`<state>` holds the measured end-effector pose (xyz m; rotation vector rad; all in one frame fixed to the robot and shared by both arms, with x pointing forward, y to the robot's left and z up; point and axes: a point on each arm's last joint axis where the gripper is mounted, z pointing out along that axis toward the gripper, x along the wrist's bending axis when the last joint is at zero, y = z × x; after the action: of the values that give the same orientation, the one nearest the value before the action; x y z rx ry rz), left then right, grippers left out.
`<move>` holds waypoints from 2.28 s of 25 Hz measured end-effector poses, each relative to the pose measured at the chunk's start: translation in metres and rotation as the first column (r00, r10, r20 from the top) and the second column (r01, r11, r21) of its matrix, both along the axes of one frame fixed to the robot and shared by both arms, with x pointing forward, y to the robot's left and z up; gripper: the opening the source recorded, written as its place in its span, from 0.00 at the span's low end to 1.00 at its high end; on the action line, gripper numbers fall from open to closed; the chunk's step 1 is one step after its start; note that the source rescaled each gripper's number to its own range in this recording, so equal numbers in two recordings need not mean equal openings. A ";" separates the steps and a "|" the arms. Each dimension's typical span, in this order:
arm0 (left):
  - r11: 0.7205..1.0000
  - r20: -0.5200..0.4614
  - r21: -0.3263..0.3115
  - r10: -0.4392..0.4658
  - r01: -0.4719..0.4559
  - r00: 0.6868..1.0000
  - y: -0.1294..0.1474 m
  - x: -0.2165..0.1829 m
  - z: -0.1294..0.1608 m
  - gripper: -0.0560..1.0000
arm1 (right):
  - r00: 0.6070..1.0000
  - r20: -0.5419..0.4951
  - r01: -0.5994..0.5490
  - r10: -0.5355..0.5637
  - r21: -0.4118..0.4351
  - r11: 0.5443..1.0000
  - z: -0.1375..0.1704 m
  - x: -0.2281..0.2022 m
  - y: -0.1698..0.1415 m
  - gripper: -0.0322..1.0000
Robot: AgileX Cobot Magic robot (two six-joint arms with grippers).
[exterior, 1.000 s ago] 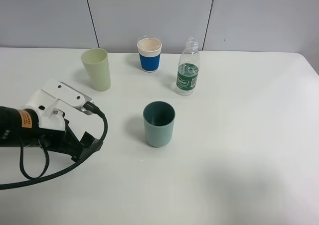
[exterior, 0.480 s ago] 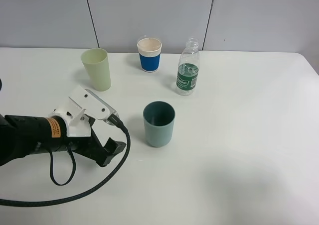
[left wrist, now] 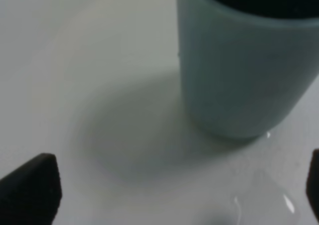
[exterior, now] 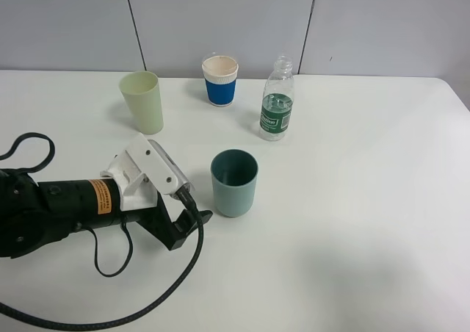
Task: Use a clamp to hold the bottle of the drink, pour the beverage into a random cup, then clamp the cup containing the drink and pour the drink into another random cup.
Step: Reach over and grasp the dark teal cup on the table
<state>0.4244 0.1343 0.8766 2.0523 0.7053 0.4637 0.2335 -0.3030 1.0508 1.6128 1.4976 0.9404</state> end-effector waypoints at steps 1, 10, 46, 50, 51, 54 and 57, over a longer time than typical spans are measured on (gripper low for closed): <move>1.000 0.005 -0.010 -0.011 0.011 1.000 -0.001 0.000 -0.003 1.00 | 1.000 0.000 0.000 0.000 0.000 1.000 0.000 0.000 0.000 1.00; 0.993 0.049 -0.096 -0.068 0.072 0.996 -0.009 -0.001 -0.017 1.00 | 1.000 0.000 0.000 0.000 0.000 1.000 0.000 0.000 0.000 1.00; 0.965 0.055 -0.175 -0.187 0.194 0.981 -0.048 0.027 -0.033 1.00 | 1.000 0.000 0.000 0.000 0.000 1.000 0.000 0.000 0.000 1.00; 0.963 0.056 -0.179 -0.196 0.202 0.979 -0.048 0.026 -0.033 0.59 | 1.000 0.000 0.000 0.000 0.000 1.000 0.000 0.000 0.000 1.00; 0.962 0.059 -0.181 -0.199 0.206 0.978 -0.049 0.026 -0.033 0.44 | 1.000 0.000 0.000 0.000 0.000 1.000 0.000 0.000 0.000 1.00; 0.957 0.069 -0.194 -0.207 0.216 0.976 -0.049 0.026 -0.031 0.12 | 1.000 0.000 0.000 0.000 0.000 1.000 0.000 0.000 0.000 1.00; 0.956 0.070 -0.195 -0.211 0.221 0.975 -0.050 0.025 -0.031 0.09 | 1.000 0.000 0.000 0.000 0.000 1.000 0.000 0.000 0.000 1.00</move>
<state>0.4496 0.0846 0.8457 1.8929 0.4707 0.3020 0.2335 -0.3030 1.0508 1.6128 1.4976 0.9404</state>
